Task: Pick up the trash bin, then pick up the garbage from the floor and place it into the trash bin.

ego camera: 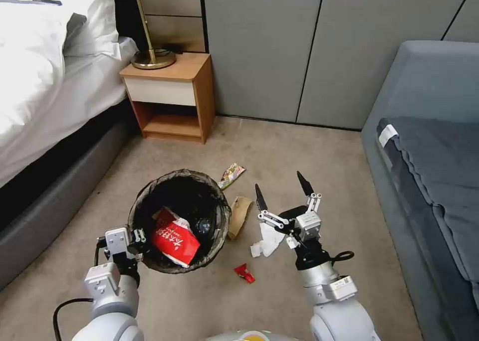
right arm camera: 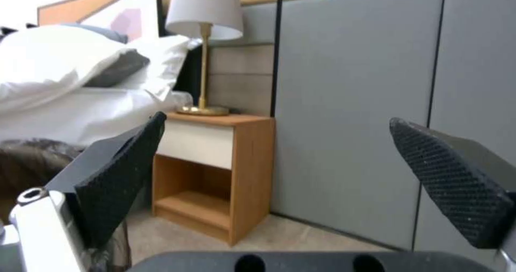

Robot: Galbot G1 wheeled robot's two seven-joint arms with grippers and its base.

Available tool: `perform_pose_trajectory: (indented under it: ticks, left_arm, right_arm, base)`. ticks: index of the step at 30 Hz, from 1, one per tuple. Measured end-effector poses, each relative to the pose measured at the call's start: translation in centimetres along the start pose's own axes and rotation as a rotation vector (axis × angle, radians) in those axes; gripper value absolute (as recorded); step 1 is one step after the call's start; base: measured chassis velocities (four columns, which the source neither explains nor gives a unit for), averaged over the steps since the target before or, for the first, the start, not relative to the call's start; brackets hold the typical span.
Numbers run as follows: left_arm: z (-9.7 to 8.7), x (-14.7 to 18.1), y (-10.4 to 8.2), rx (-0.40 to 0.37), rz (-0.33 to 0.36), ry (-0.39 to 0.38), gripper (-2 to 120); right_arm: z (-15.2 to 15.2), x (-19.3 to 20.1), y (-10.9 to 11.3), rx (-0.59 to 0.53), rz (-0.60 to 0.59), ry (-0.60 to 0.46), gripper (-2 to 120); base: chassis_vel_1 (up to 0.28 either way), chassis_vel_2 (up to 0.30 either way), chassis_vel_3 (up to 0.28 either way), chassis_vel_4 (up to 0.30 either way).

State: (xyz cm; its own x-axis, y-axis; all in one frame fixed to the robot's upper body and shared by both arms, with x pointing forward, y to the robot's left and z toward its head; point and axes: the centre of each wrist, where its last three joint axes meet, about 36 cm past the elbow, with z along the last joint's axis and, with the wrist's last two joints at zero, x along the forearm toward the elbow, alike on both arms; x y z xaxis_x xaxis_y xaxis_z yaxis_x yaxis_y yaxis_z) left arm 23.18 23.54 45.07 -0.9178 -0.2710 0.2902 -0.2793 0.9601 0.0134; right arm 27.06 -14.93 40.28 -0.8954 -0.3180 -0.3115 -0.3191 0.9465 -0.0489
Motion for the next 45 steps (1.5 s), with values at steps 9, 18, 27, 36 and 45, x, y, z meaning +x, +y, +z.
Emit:
perform_pose_trajectory:
  ticks: [9,18,27,36,45]
  left_arm:
    - [0.0,-0.1,0.0,-0.003,0.005,0.003,0]
    - [-0.2,-0.6,-0.4,0.003,0.006,0.001,0]
    - [0.0,-1.3,-0.6,0.006,0.001,0.002,0]
    - [0.1,-1.5,-0.7,0.006,0.001,0.006,0]
    - [0.2,-1.5,-0.8,0.004,0.001,0.009,0]
  right_arm:
    - [-0.9,-0.8,-0.8,-0.082,-0.049,0.257,100]
    - [3.0,-2.0,-5.4,-0.016,-0.204,0.53,100]
    - [6.0,-2.9,-6.4,-0.011,-0.303,0.65,100]
    - [8.1,-3.3,-6.0,-0.011,-0.34,0.733,100]
    - [9.7,-3.8,-5.6,-0.001,-0.369,0.788,100]
  base:
    - [0.0,0.0,0.0,0.0]
    - [0.0,0.0,0.0,0.0]
    - [0.0,0.0,0.0,0.0]
    - [0.0,0.0,0.0,0.0]
    - [0.0,0.0,0.0,0.0]
